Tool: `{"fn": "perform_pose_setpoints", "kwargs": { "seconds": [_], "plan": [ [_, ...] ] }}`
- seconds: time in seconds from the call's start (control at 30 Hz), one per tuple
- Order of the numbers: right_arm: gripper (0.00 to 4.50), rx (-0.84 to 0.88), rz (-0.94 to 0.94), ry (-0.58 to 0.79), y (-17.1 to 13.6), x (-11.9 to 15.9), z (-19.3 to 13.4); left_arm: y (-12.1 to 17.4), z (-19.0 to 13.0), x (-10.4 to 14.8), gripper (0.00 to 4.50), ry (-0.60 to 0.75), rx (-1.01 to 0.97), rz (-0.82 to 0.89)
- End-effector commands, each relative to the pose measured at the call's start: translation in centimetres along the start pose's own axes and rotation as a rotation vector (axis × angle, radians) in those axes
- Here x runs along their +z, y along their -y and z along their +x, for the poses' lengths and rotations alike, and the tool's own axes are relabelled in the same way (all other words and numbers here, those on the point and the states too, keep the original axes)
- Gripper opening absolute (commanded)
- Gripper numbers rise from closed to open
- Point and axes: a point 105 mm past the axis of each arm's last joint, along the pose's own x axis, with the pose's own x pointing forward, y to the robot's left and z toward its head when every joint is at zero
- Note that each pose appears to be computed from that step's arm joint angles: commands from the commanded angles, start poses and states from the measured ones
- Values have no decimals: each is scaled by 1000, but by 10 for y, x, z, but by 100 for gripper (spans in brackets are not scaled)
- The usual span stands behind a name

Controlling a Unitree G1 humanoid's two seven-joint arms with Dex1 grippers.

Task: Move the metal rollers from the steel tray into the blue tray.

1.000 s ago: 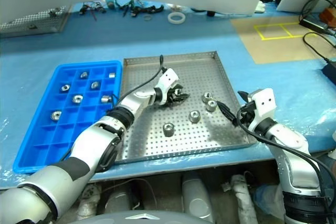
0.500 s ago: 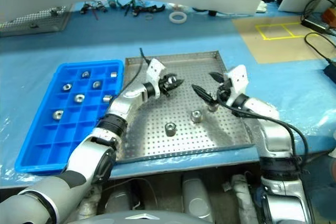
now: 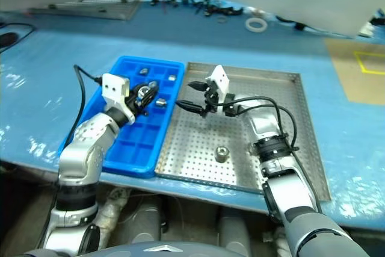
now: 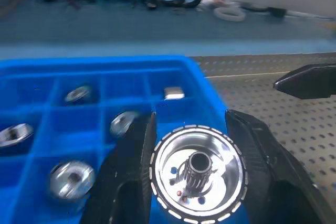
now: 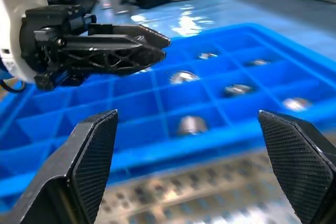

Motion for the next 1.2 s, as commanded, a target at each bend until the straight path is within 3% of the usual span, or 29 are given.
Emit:
{"fn": "perform_pose_setpoints", "kwargs": {
  "seconds": [0.03,0.4,0.83,1.0,1.1,1.2],
  "plan": [
    [450,68,-39,12,-3,6,10,3,-23,9,171,26,55,39],
    [450,167,-49,1,-11,1,30,-39,-85,-23,171,-77,495,37],
    [450,121,-50,-17,-4,-7,16,-62,-102,-45,171,-155,711,7],
    [450,89,-55,-23,-2,-8,8,-64,-99,-55,336,-184,727,-26],
    [450,57,-61,-22,2,-7,2,-59,-81,-45,441,-130,649,-57],
    [450,4,-64,-14,8,-4,-10,-46,-51,-30,449,-53,487,-83]
  ]
}}
